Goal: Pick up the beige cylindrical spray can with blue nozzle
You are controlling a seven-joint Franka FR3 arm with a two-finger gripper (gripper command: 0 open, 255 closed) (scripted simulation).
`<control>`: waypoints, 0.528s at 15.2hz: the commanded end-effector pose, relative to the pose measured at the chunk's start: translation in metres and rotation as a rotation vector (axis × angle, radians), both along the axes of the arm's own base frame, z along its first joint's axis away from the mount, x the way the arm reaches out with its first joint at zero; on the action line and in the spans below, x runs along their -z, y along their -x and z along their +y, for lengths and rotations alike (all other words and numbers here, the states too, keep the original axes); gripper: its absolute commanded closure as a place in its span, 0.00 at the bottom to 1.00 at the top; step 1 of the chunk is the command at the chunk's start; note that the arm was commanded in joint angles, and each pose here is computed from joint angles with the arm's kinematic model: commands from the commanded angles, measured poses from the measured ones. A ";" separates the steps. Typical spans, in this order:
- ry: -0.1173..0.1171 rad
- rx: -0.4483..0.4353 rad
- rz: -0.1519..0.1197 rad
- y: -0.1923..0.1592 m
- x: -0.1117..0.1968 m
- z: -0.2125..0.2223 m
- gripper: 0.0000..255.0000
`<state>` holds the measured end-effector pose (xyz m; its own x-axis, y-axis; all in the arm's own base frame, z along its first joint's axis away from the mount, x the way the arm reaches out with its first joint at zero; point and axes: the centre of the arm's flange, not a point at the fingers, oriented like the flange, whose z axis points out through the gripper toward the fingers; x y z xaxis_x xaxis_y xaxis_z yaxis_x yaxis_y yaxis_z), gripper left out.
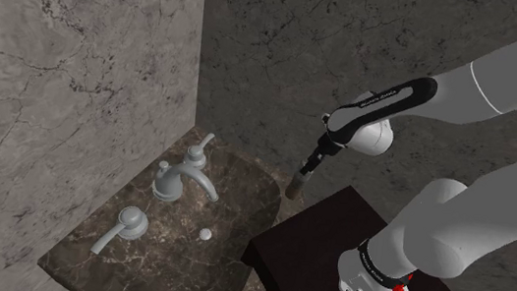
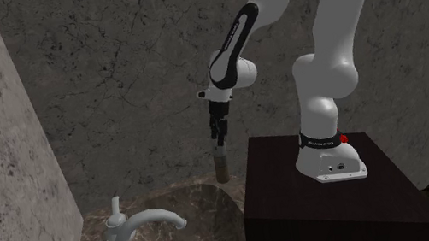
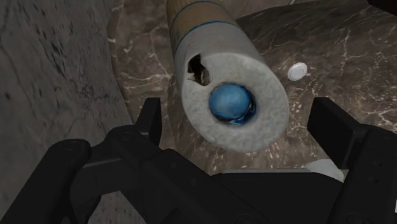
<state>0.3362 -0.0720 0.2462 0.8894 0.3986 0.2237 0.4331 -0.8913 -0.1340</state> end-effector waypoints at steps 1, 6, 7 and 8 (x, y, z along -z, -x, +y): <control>0.001 0.001 -0.001 -0.001 0.010 0.000 0.00; 0.001 0.001 -0.001 -0.002 0.013 -0.001 1.00; 0.001 0.001 -0.001 -0.002 0.013 -0.001 1.00; 0.001 0.001 -0.001 -0.001 0.013 -0.001 1.00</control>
<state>0.3382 -0.0730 0.2343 0.8891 0.3978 0.2265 0.4325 -0.8921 -0.1306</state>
